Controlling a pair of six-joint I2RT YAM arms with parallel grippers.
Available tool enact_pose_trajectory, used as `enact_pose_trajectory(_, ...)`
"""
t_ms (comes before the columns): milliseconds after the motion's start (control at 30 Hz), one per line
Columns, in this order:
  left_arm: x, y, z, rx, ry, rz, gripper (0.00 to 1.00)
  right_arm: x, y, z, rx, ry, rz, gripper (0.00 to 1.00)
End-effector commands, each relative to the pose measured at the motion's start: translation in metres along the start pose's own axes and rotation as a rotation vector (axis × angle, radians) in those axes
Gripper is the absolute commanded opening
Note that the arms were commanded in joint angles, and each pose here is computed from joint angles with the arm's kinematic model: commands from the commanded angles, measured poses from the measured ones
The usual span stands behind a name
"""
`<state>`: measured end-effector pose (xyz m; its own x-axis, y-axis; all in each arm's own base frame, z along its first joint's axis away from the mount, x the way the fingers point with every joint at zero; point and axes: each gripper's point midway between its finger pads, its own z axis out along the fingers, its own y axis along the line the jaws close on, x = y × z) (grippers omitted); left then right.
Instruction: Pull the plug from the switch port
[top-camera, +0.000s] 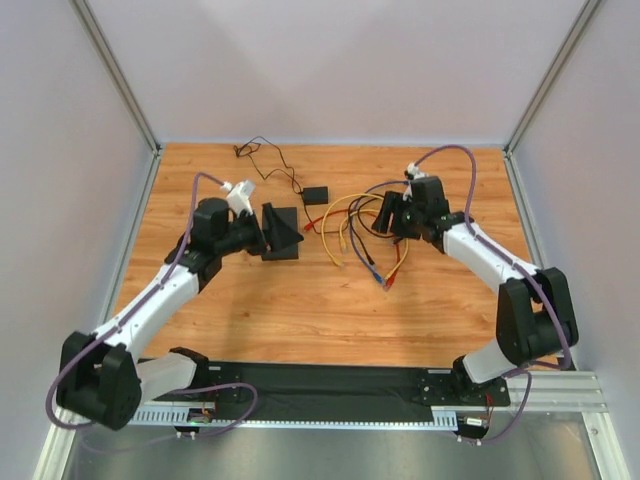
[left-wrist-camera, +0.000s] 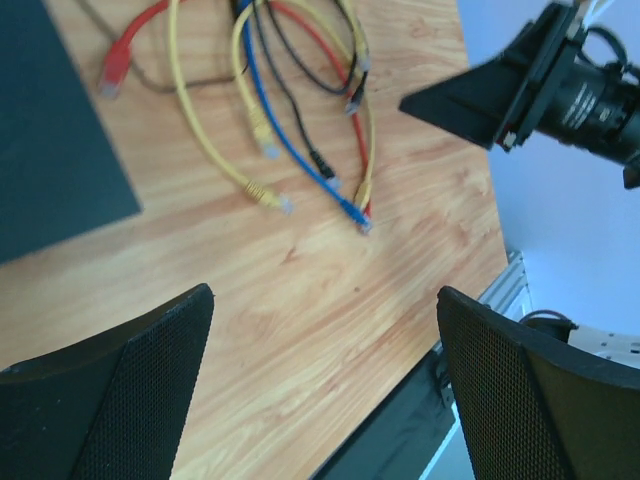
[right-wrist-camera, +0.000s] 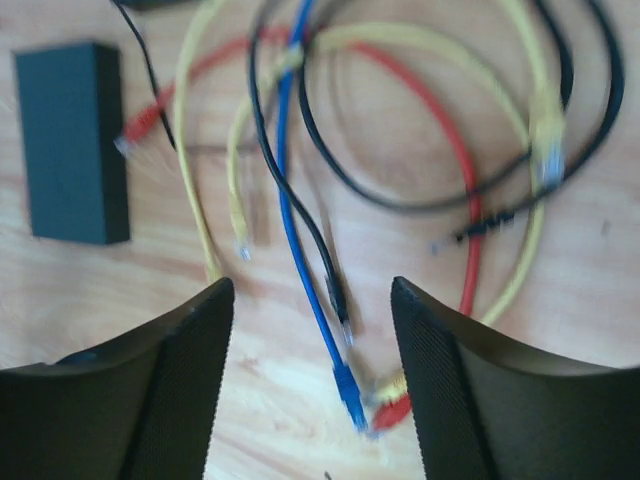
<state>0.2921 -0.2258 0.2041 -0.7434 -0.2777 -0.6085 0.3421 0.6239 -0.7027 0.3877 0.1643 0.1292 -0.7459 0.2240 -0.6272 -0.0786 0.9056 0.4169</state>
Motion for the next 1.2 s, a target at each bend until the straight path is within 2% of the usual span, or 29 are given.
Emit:
enact_pose_trajectory(0, -0.007, -0.015, -0.030, 0.114, -0.102, 0.026, 1.00, 0.037, -0.031, -0.012, 0.096, -0.004, 0.029, 0.69)
enact_pose_trajectory(67, 0.010, -0.003, -0.039, 0.113, -0.082, 0.010, 1.00, 0.044, -0.044, -0.024, 0.149, -0.043, 0.056, 0.77)
enact_pose_trajectory(100, 0.013, -0.002, -0.041, 0.130, -0.094, 0.013, 1.00, 0.063, -0.063, -0.028, 0.210, -0.037, 0.074, 0.80)
enact_pose_trajectory(133, 0.018, -0.002, -0.044, 0.154, -0.103, -0.020, 1.00, 0.056, -0.059, -0.044, 0.191, -0.101, 0.078, 0.86)
enact_pose_trajectory(167, 0.039, 0.009, -0.049, 0.183, -0.094, -0.073, 1.00, 0.057, -0.059, -0.051, 0.179, -0.135, 0.087, 0.93)
enact_pose_trajectory(200, 0.030, -0.003, -0.055, 0.276, -0.177, -0.027, 1.00, 0.056, -0.059, -0.071, 0.159, -0.202, 0.093, 1.00)
enact_pose_trajectory(233, 0.055, 0.010, -0.057, 0.295, -0.162, -0.140, 1.00, 0.057, -0.062, -0.080, 0.163, -0.244, 0.106, 1.00)
enact_pose_trajectory(300, 0.054, 0.010, -0.066, 0.356, -0.242, -0.132, 1.00, 0.062, -0.063, -0.101, 0.116, -0.351, 0.181, 1.00)
enact_pose_trajectory(367, 0.074, 0.018, -0.068, 0.368, -0.231, -0.192, 1.00, 0.066, -0.060, -0.112, 0.056, -0.416, 0.274, 1.00)
enact_pose_trajectory(400, 0.070, 0.008, -0.075, 0.424, -0.269, -0.157, 1.00, 0.080, -0.063, -0.117, 0.018, -0.450, 0.314, 1.00)
enact_pose_trajectory(467, 0.089, 0.016, -0.081, 0.442, -0.284, -0.225, 1.00, 0.100, -0.070, -0.115, -0.011, -0.462, 0.409, 1.00)
enact_pose_trajectory(500, 0.089, 0.012, -0.087, 0.476, -0.320, -0.193, 1.00, 0.098, -0.065, -0.123, -0.085, -0.515, 0.518, 1.00)
enact_pose_trajectory(533, 0.097, 0.010, -0.088, 0.488, -0.282, -0.191, 1.00, 0.129, -0.077, -0.106, -0.069, -0.452, 0.566, 1.00)
enact_pose_trajectory(600, 0.100, 0.002, -0.093, 0.522, -0.269, -0.170, 1.00, 0.131, -0.064, -0.112, -0.202, -0.477, 0.668, 1.00)
enact_pose_trajectory(633, 0.098, -0.006, -0.099, 0.556, -0.282, -0.145, 1.00, 0.156, -0.066, -0.096, -0.218, -0.396, 0.697, 1.00)
enact_pose_trajectory(733, 0.096, -0.017, -0.110, 0.595, -0.316, -0.105, 1.00, 0.174, -0.057, -0.089, -0.240, -0.280, 0.729, 1.00)
enact_pose_trajectory(767, 0.103, -0.004, -0.101, 0.534, -0.278, -0.173, 1.00, 0.176, -0.055, -0.088, -0.250, -0.269, 0.724, 1.00)
enact_pose_trajectory(800, 0.105, 0.000, -0.099, 0.510, -0.279, -0.166, 1.00, 0.179, -0.055, -0.088, -0.248, -0.254, 0.722, 1.00)
enact_pose_trajectory(867, 0.104, -0.001, -0.104, 0.511, -0.327, -0.115, 1.00, 0.186, -0.059, -0.087, -0.223, -0.237, 0.734, 1.00)
enact_pose_trajectory(900, 0.114, 0.014, -0.096, 0.438, -0.280, -0.167, 1.00, 0.180, -0.057, -0.090, -0.248, -0.268, 0.727, 1.00)
enact_pose_trajectory(933, 0.105, 0.000, -0.109, 0.484, -0.351, -0.069, 1.00, 0.182, -0.060, -0.089, -0.231, -0.267, 0.731, 1.00)
enact_pose_trajectory(1033, 0.115, 0.004, -0.103, 0.468, -0.290, -0.110, 1.00, 0.183, -0.064, -0.087, -0.206, -0.266, 0.744, 1.00)
enact_pose_trajectory(1167, 0.114, 0.001, -0.104, 0.483, -0.296, -0.088, 1.00, 0.184, -0.066, -0.087, -0.202, -0.268, 0.748, 1.00)
